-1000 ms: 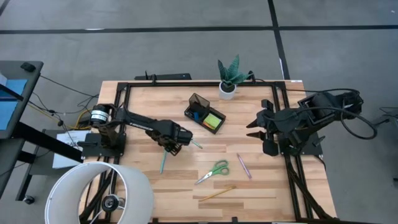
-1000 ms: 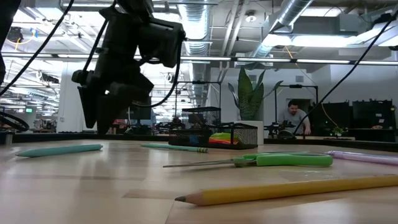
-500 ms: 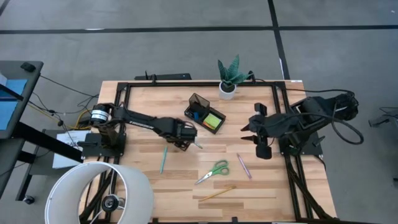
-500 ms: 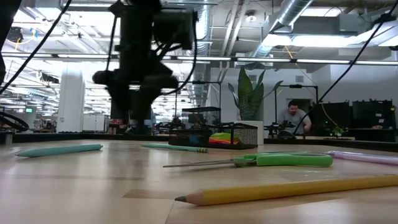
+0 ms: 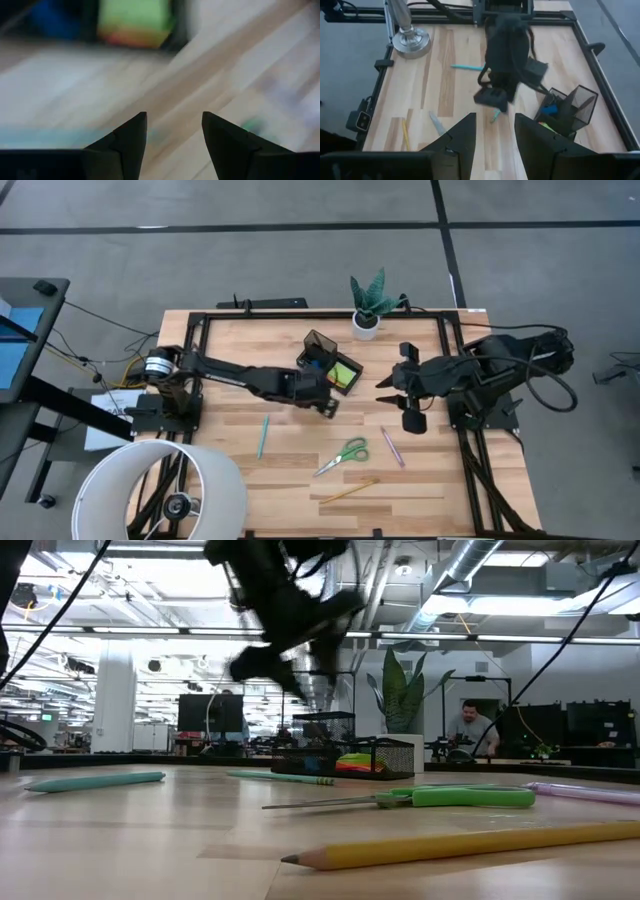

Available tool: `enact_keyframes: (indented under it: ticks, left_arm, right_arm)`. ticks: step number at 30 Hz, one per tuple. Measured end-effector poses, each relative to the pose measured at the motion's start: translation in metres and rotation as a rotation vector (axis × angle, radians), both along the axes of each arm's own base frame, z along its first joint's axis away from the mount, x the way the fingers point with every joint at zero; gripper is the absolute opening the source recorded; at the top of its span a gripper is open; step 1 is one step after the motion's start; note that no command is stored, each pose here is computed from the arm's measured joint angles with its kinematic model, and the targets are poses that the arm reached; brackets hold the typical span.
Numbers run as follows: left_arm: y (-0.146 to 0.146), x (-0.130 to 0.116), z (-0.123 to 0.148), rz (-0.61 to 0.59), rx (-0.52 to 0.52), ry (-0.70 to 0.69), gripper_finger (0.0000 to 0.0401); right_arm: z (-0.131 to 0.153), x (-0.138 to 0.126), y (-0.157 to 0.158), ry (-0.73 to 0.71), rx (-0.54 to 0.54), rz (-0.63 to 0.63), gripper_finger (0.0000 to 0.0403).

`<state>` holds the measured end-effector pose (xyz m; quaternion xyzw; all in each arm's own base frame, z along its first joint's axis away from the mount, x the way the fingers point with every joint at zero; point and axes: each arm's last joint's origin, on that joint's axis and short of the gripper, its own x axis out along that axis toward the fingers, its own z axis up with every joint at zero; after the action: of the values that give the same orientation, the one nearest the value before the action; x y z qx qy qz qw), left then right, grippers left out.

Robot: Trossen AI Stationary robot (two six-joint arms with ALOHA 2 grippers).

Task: Pick and place office supplies into organizer
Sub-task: Put the light blue ballpen into the black desk organizer

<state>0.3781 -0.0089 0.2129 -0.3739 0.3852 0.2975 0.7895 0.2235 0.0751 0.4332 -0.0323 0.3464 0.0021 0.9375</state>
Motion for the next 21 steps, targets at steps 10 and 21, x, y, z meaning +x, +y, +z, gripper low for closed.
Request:
enact_keyframes:
  ticks: [10, 21]
  left_arm:
    - [0.017, -0.086, 0.019, -0.011, -0.024, 0.263, 0.0184]
    - [0.008, -0.141, 0.004, 0.115, -0.035, -0.367, 0.0180]
  right_arm:
    - [-0.003, 0.002, 0.003, 0.024, 0.040, 0.001, 0.0127]
    - [0.000, 0.006, -0.001, -0.017, 0.046, -0.013, 0.0127]
